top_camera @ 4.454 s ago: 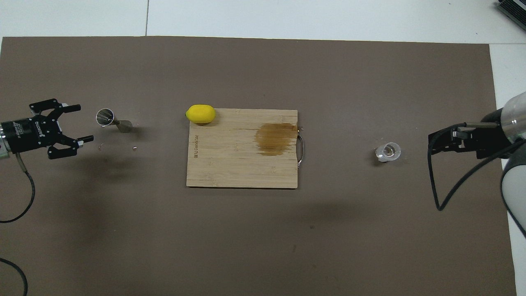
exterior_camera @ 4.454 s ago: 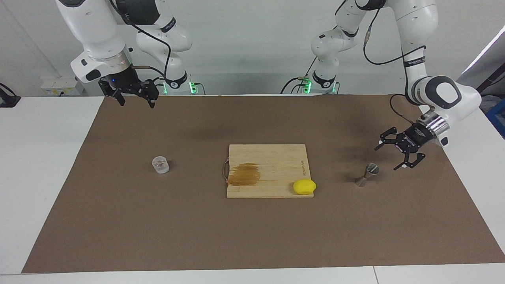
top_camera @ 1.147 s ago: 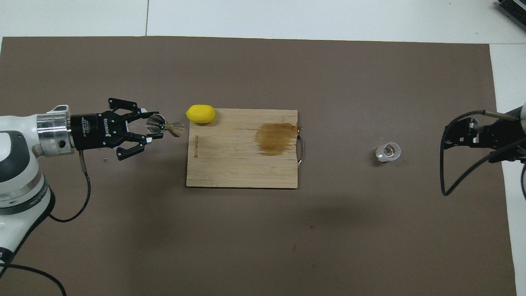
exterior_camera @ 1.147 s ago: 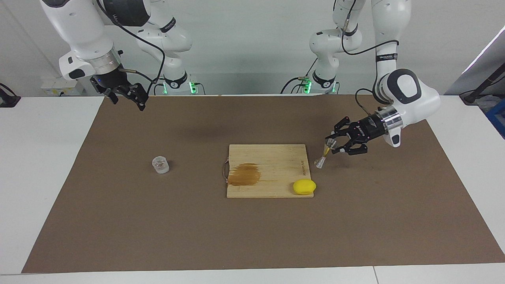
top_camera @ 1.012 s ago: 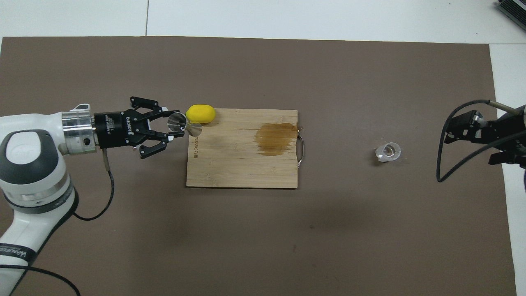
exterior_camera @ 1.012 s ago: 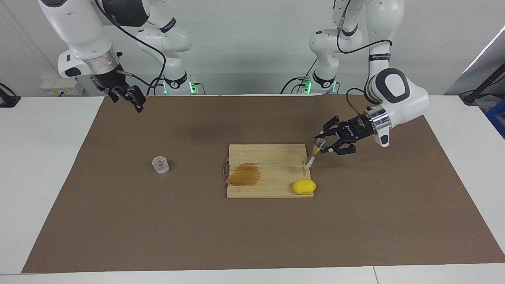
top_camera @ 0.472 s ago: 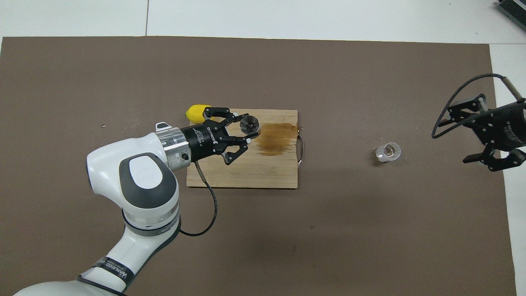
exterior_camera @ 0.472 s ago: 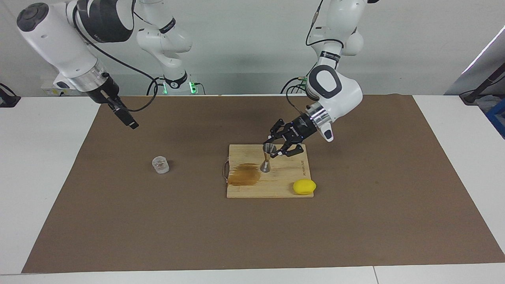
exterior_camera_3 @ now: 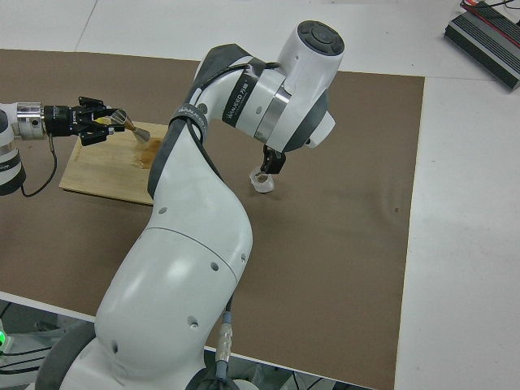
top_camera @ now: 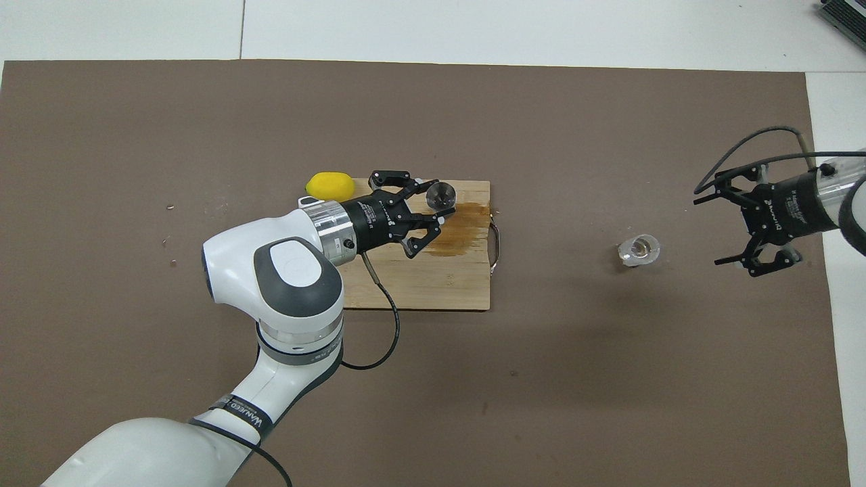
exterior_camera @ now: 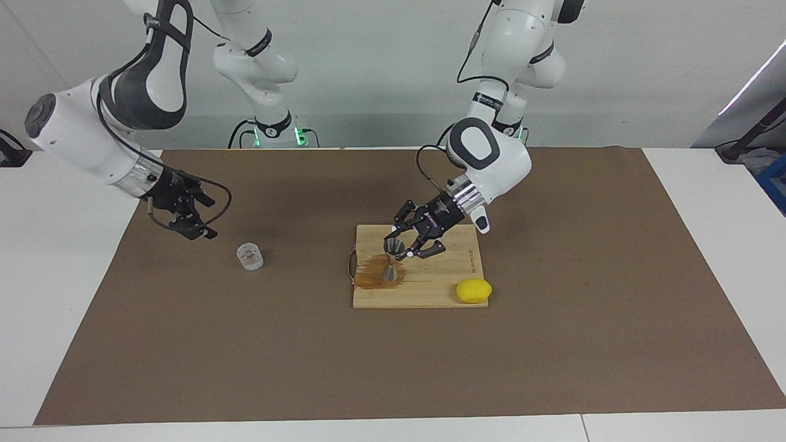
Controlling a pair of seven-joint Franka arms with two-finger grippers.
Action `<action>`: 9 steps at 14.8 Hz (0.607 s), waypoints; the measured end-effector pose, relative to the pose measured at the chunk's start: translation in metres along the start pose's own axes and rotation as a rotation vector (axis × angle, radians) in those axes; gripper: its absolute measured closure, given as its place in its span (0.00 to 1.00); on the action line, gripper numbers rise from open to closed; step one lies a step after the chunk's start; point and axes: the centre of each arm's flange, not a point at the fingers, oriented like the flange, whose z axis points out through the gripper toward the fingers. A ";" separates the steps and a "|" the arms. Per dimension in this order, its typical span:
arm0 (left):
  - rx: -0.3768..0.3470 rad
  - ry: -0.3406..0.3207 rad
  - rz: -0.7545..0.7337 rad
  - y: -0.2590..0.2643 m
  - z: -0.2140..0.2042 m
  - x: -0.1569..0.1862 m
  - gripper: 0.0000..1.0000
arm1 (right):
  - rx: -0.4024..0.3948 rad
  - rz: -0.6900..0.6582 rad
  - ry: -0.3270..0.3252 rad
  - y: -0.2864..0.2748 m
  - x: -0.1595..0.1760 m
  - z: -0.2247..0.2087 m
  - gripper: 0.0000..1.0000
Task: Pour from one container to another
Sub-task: 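Lower the metal cup onto the board while the right gripper reaches the glass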
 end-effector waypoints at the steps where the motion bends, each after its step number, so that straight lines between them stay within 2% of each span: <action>1: 0.000 0.002 -0.002 0.000 0.002 0.001 0.50 | 0.012 0.026 -0.014 -0.001 0.011 0.013 0.00; 5: -0.015 0.017 0.004 -0.005 0.005 0.002 0.50 | 0.024 0.104 -0.055 0.007 0.039 0.056 0.00; 9: -0.026 0.046 0.011 -0.016 0.015 0.007 0.50 | 0.004 0.101 -0.089 0.008 0.050 0.085 0.00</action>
